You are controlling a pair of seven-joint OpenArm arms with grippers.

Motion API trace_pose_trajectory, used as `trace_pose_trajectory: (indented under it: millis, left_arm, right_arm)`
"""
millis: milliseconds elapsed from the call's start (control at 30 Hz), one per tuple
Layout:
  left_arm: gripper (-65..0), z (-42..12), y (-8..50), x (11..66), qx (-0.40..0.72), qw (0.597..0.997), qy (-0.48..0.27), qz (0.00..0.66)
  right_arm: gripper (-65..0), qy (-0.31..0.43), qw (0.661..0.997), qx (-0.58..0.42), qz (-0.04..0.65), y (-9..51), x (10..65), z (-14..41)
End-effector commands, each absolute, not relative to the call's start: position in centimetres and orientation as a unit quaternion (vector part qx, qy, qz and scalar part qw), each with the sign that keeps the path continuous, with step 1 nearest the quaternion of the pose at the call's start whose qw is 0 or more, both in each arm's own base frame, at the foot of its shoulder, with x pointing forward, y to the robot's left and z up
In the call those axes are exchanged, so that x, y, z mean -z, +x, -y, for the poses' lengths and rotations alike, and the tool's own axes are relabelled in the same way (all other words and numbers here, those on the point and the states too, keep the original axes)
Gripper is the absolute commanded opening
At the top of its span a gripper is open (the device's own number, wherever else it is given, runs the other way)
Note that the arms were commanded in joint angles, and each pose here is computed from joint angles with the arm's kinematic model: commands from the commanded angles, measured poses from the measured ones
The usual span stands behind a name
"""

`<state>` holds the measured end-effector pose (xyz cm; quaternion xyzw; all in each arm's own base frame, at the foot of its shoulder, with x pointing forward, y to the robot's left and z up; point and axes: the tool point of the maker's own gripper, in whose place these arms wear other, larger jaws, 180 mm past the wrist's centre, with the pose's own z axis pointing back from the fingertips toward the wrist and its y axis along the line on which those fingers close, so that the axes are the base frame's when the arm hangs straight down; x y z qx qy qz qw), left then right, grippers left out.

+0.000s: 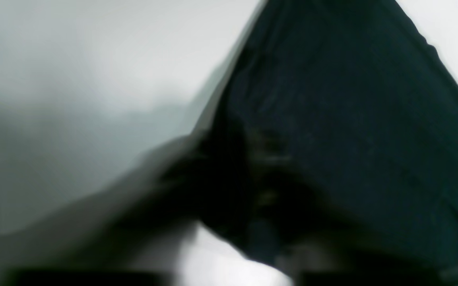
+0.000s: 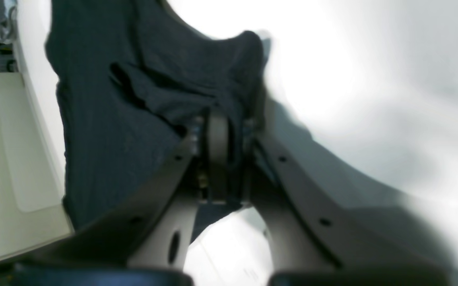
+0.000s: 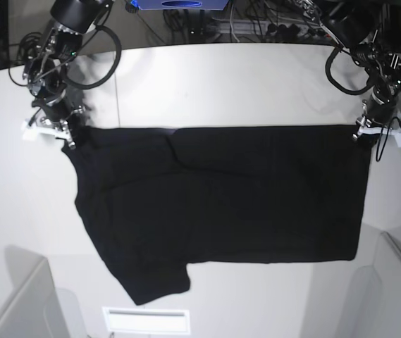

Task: Fold the T-shirt properly
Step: 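Drag the shirt further toward the robot base with both grippers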

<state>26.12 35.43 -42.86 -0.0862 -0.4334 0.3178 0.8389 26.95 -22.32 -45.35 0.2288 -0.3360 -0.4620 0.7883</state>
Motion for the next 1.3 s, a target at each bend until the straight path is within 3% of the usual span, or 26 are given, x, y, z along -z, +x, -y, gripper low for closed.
trace_pose_trajectory:
  millis: [0, 700, 1267]
  left_arm:
    - [-65.0, -35.5, 25.7, 43.2, -0.311, 0.85, -0.08, 0.416]
    - [-65.0, -35.2, 20.9, 42.8, -0.253, 0.884, -0.036, 0.391]
    - [-65.0, -35.3, 16.6, 41.5, -0.215, 0.903, 0.003, 0.373]
  right_arm:
    - [-65.0, 0.21, 0.806, 0.464, 0.302, 25.7, 46.5, 22.5]
    - [-65.0, 0.164, 0.82, 0.443, 0.325, 21.4, 44.4, 24.5]
    - [-65.0, 0.145, 0.844, 0.422, 0.298, 17.1, 43.6, 24.2]
